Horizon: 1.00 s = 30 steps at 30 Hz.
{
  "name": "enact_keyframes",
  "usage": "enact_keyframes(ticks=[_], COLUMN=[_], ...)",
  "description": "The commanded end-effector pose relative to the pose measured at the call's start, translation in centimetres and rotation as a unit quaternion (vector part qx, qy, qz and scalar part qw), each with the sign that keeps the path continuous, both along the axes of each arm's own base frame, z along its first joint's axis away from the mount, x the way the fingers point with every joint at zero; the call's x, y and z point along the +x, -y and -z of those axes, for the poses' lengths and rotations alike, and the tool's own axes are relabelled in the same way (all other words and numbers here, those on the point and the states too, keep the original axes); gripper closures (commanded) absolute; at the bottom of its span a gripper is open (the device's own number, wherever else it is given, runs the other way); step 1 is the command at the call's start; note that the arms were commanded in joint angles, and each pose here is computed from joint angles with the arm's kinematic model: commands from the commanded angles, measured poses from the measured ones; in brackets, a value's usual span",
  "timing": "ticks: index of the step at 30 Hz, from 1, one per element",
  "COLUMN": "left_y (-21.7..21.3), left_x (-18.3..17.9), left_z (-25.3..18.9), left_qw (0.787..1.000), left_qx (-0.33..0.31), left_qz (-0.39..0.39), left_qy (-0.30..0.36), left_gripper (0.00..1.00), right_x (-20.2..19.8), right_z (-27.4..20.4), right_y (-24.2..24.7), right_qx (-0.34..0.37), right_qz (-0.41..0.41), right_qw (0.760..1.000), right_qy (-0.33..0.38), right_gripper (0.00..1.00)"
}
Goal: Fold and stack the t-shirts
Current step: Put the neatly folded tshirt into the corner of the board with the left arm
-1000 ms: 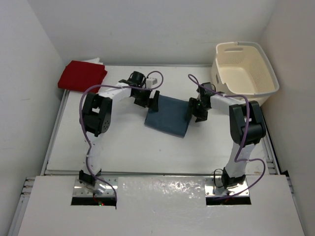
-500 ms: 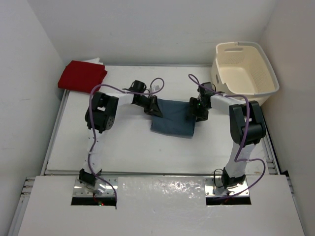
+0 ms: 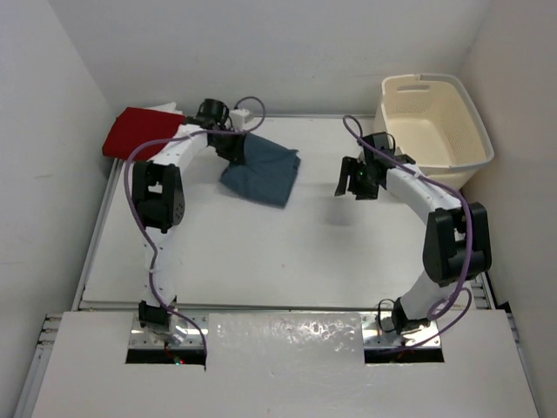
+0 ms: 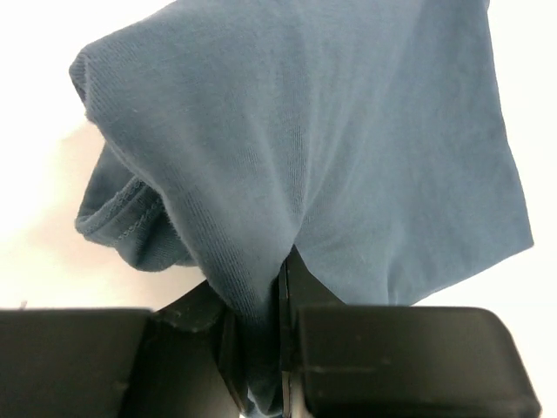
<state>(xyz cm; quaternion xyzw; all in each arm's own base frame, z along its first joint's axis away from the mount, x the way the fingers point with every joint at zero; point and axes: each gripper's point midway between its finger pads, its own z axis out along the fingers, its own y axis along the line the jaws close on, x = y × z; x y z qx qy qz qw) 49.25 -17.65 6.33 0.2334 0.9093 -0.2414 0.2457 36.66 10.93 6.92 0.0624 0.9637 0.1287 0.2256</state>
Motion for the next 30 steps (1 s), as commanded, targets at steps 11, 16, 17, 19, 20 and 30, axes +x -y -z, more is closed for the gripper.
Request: enact_keyframes(ticks=[11, 16, 17, 19, 20, 30], left_y=[-20.7, -24.7, -26.2, -28.7, -29.5, -34.7], left_x=[12.3, 13.1, 13.1, 13.0, 13.0, 11.9], left_z=[-13.3, -16.1, -16.2, -16.3, -16.5, -19.7], left_qw=[0.866, 0.839, 0.836, 0.831, 0.83, 0.827], left_qx=[0.419, 0.449, 0.456, 0.464, 0.464, 0.427], left_qz=[-0.062, -0.069, -0.077, -0.094, -0.102, -0.165], left_qy=[0.266, 0.299, 0.297, 0.293, 0.293, 0.325], left_gripper=[1.0, 1.0, 1.0, 1.0, 1.0, 1.0], right_x=[0.6, 0.5, 0.5, 0.6, 0.7, 1.6], right_z=[-1.9, -1.3, -1.2, -1.1, -1.2, -1.0], right_y=[0.9, 0.9, 0.9, 0.9, 0.9, 0.6], right_qx=[-0.033, -0.036, -0.037, -0.038, -0.038, -0.039], right_qz=[-0.025, -0.03, -0.031, -0.032, -0.032, -0.038], right_qw=[0.999, 0.999, 0.999, 0.999, 0.999, 0.999], right_qy=[0.021, 0.007, 0.005, 0.0, 0.001, -0.005], right_gripper=[0.36, 0.36, 0.36, 0.36, 0.36, 0.36])
